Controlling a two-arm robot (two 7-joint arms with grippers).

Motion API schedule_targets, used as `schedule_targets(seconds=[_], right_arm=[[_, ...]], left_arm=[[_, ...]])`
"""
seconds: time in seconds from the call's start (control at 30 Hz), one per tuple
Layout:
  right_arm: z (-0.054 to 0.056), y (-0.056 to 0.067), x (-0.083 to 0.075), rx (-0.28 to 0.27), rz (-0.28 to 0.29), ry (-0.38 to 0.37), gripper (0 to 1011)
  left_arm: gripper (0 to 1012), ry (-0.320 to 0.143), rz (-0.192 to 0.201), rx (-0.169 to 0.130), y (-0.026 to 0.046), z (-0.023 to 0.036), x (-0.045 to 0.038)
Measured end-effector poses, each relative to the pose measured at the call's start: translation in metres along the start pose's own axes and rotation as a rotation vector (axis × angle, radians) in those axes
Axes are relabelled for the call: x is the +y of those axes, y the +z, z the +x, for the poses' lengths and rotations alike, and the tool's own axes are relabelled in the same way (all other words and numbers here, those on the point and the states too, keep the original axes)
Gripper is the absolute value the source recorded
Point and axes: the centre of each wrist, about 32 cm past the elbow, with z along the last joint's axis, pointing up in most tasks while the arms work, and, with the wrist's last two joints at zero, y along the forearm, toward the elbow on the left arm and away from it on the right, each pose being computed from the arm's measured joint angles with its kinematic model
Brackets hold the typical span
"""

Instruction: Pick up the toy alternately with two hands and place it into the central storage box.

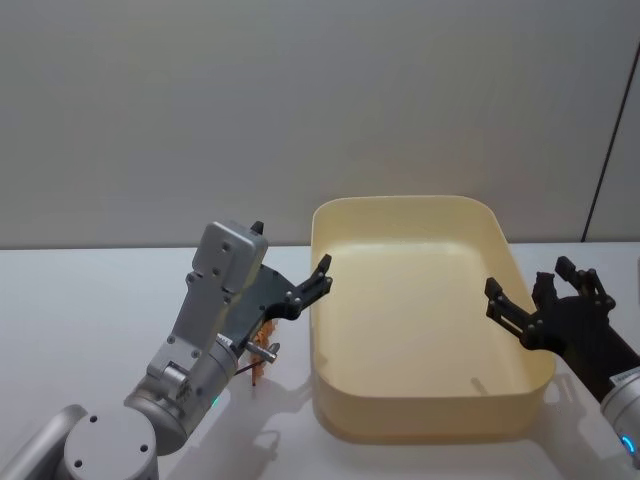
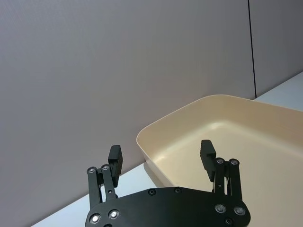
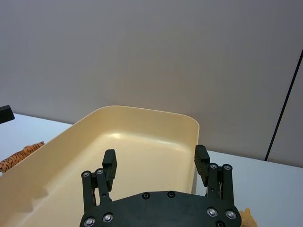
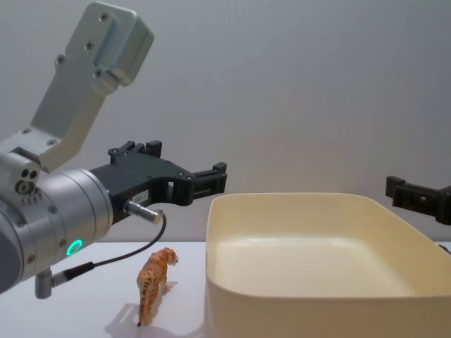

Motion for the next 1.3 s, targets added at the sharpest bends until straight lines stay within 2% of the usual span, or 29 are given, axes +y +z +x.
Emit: schedule_targets(seconds=[1.3], right_arm=[[0.0000, 0.0000, 0.0000, 0.000, 0.000, 0.000, 1001]], left_arm=[[1002, 0.000, 0.000, 0.000, 0.0000, 0.0000, 0.0000]])
